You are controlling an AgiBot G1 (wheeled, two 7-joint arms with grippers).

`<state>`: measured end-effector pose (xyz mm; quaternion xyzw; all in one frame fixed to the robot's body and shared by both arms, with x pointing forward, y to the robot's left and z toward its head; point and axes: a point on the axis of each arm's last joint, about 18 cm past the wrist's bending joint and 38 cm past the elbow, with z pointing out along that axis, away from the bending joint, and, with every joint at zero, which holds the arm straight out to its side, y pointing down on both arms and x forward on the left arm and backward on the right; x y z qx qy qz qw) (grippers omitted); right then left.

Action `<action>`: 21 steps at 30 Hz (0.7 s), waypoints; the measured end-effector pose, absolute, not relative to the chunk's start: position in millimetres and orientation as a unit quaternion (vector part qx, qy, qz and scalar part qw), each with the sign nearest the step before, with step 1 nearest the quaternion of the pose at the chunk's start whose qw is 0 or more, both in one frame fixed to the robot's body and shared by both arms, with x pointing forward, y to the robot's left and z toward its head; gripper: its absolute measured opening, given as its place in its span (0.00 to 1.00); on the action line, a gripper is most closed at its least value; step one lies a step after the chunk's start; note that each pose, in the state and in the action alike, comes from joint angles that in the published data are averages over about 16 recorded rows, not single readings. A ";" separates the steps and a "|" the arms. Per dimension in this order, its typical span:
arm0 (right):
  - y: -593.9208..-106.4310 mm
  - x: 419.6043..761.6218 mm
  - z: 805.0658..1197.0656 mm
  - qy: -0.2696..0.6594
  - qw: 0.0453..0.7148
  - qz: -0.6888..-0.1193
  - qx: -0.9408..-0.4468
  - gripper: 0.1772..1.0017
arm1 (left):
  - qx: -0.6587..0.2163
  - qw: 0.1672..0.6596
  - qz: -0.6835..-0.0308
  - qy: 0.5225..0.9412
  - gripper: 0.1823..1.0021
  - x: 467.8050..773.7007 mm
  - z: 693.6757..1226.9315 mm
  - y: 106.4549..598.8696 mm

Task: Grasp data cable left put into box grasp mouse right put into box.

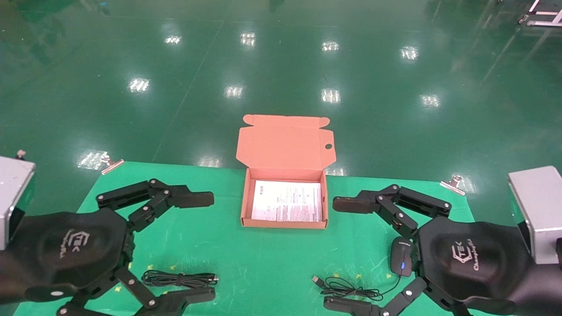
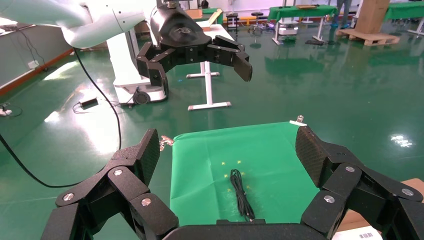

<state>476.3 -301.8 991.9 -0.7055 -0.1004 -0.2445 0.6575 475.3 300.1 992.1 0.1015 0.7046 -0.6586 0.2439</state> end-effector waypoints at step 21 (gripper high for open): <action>-301.8 476.3 991.9 -0.100 0.658 -0.244 -0.706 1.00 | 0.102 0.244 -0.659 0.705 1.00 475.3 992.1 300.1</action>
